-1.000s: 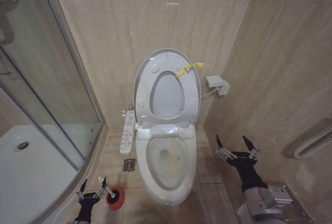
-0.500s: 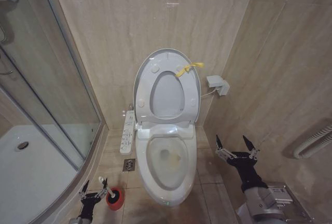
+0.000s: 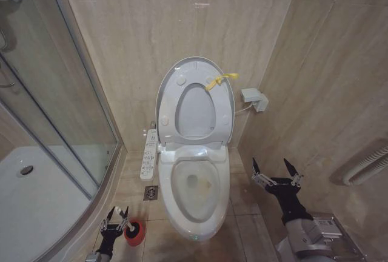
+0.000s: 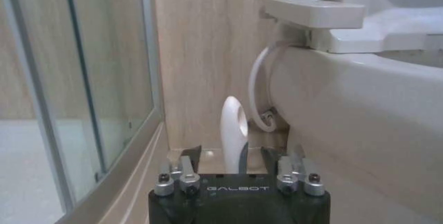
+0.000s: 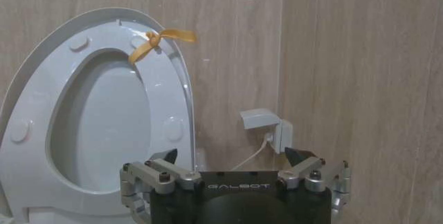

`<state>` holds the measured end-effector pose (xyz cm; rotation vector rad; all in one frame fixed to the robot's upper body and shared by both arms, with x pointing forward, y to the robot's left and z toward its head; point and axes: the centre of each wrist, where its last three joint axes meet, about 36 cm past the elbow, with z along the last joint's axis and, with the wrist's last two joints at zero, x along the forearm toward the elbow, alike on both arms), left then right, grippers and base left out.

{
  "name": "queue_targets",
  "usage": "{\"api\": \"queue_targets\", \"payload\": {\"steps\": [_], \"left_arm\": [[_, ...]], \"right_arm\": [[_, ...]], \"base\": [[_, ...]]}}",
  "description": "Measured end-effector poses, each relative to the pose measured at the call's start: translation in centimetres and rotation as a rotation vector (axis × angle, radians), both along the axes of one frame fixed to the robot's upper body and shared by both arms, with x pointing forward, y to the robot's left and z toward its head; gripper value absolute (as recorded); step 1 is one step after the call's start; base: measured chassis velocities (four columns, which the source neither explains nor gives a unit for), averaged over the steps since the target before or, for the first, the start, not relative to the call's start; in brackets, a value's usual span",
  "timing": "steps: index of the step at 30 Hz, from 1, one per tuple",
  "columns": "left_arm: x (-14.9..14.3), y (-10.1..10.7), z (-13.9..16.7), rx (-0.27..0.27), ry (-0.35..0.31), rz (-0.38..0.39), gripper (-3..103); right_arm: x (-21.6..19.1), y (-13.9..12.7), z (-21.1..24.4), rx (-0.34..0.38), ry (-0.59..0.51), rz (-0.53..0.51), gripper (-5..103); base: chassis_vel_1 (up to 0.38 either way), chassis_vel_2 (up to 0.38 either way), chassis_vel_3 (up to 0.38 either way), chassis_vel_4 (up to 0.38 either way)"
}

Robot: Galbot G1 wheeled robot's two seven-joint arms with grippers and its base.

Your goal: Open the toilet lid, clean the toilet bowl with a toilet brush, close the toilet lid, and flush.

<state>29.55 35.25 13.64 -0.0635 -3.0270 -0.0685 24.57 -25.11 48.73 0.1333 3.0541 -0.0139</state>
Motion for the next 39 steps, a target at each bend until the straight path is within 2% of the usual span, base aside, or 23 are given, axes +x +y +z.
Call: {"api": "queue_targets", "payload": {"steps": [6, 7, 13, 14, 26, 34, 39], "left_arm": [[-0.3, 0.5, 0.0, 0.016, -0.009, -0.012, 62], [-0.3, 0.5, 0.1, 0.017, -0.010, -0.012, 35], [-0.5, 0.6, 0.0, 0.017, -0.011, -0.022, 35], [-0.5, 0.6, -0.1, 0.016, -0.011, -0.023, 22], [-1.5, 0.5, -0.1, 0.003, -0.025, -0.025, 22], [-1.8, 0.1, 2.2, -0.002, -0.083, -0.028, 22], [-2.9, -0.6, 4.8, -0.035, -0.136, -0.019, 22]], "right_arm": [[0.0, 0.0, 0.0, 0.000, 0.000, 0.000, 100], [0.0, 0.0, 0.0, 0.000, 0.000, 0.000, 100], [0.0, 0.0, 0.0, 0.000, 0.000, 0.000, 100], [0.0, 0.0, 0.0, 0.000, 0.000, 0.000, 100], [0.0, 0.0, 0.0, 0.000, 0.000, 0.000, 100], [0.0, 0.0, 0.0, 0.000, 0.000, 0.000, 100], [0.0, 0.0, 0.0, 0.000, 0.000, 0.000, 100]], "base": [[0.000, 0.000, 0.000, 0.000], [0.000, 0.000, 0.000, 0.000], [0.000, 0.000, 0.000, 0.000], [0.000, 0.000, 0.000, 0.000], [0.000, 0.000, 0.000, 0.000], [0.000, 0.000, 0.000, 0.000], [0.000, 0.000, 0.000, 0.000]]}}
